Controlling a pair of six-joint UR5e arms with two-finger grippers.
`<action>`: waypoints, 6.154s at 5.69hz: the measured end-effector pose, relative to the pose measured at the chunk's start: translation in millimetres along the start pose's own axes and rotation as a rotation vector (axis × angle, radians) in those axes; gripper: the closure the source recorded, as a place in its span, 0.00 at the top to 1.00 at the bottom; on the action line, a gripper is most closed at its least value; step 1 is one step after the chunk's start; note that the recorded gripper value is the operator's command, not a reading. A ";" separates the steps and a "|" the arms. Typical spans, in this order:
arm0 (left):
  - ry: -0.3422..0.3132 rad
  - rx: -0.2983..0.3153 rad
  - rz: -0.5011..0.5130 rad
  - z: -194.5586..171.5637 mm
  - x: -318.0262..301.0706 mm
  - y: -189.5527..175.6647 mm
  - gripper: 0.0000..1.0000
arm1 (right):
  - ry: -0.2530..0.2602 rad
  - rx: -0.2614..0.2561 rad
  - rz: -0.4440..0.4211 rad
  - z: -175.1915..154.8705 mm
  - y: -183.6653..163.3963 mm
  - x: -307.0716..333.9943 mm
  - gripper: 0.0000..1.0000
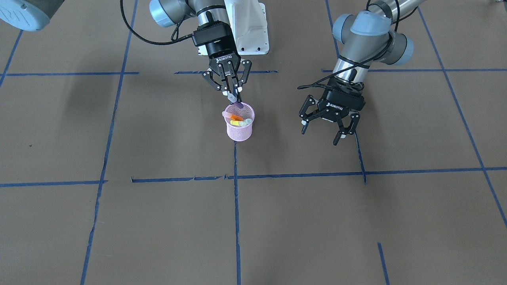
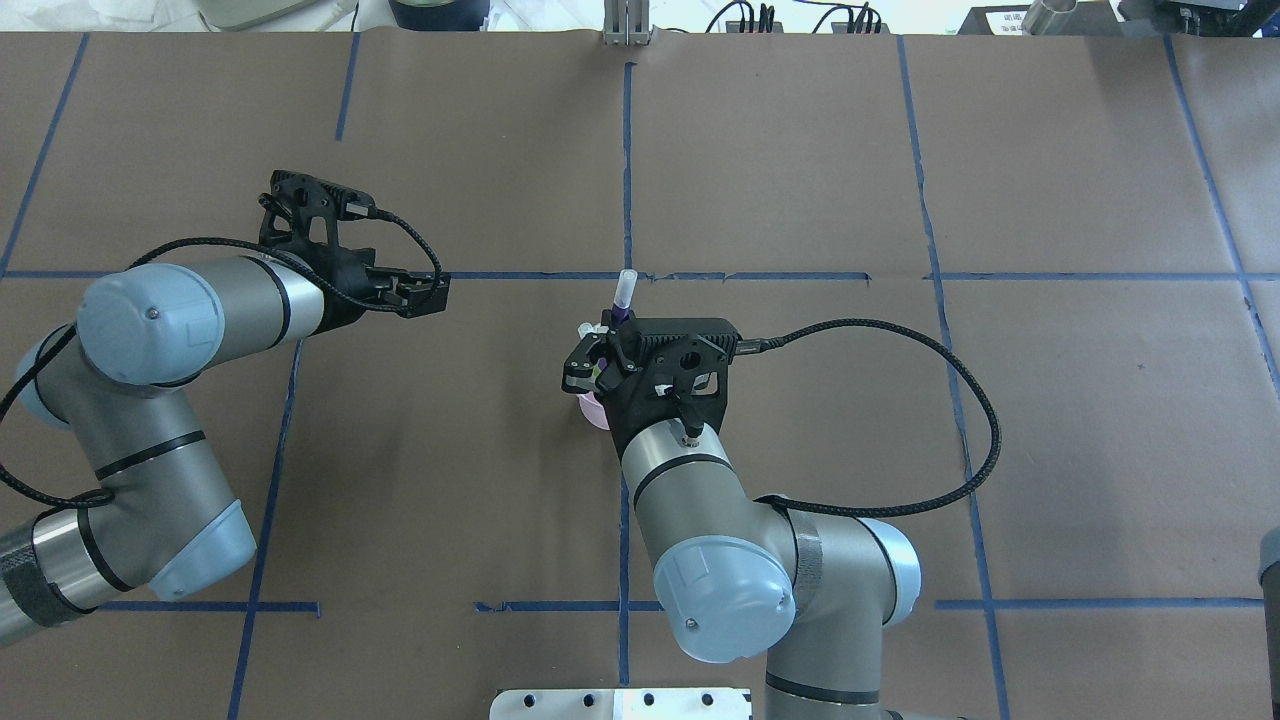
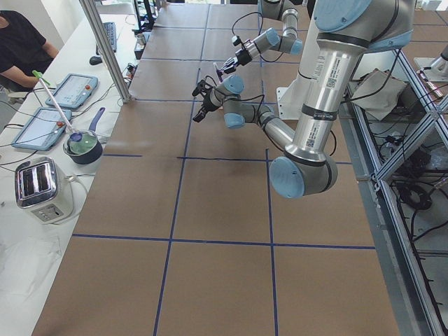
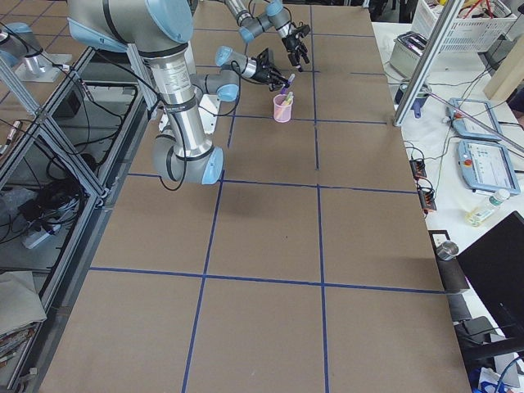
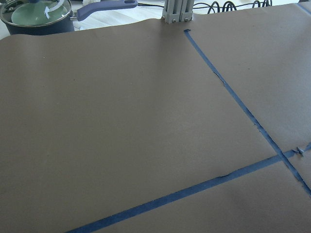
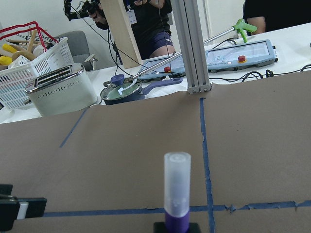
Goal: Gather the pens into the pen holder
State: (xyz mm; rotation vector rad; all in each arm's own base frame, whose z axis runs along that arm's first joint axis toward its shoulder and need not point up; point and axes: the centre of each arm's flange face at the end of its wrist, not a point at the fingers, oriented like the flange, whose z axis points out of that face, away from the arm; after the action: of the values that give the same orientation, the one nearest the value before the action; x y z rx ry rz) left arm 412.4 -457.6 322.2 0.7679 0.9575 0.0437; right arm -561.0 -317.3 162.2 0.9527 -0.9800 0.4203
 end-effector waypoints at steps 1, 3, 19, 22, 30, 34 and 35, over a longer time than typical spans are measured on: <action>0.002 0.002 0.000 -0.8 0.8 -0.7 0.99 | 0.003 -0.002 -0.012 1.7 6.3 0.4 0.82; 0.006 0.005 -0.002 -3.4 1.6 -1.6 0.99 | 0.001 -0.007 -0.019 0.1 10.8 -0.9 0.99; -0.152 -0.649 -0.253 -227.7 -492.6 20.3 1.00 | 0.144 -1.023 -0.150 -15.8 -295.2 748.3 0.99; -0.174 -0.676 -0.319 -230.9 -479.6 10.1 1.00 | 0.165 -1.029 -0.162 -28.9 -308.4 734.0 0.99; -0.158 -0.665 -0.300 -238.2 -481.2 36.4 1.00 | 0.212 -1.120 -0.105 -96.5 -291.0 708.7 1.00; -0.221 -0.684 -0.190 -248.5 -491.9 27.8 1.00 | 0.186 -1.061 -0.161 -108.8 -269.1 725.0 1.00; -0.227 -0.690 -0.196 -250.8 -491.2 26.3 1.00 | 0.183 -1.059 -0.161 -108.8 -269.2 724.4 1.00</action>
State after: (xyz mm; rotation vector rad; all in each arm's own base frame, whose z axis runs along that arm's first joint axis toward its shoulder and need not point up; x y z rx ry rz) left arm -60.3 -470.5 607.1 0.0392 0.7262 0.1067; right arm 56.6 -446.8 621.4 0.0226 -0.7857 -0.1672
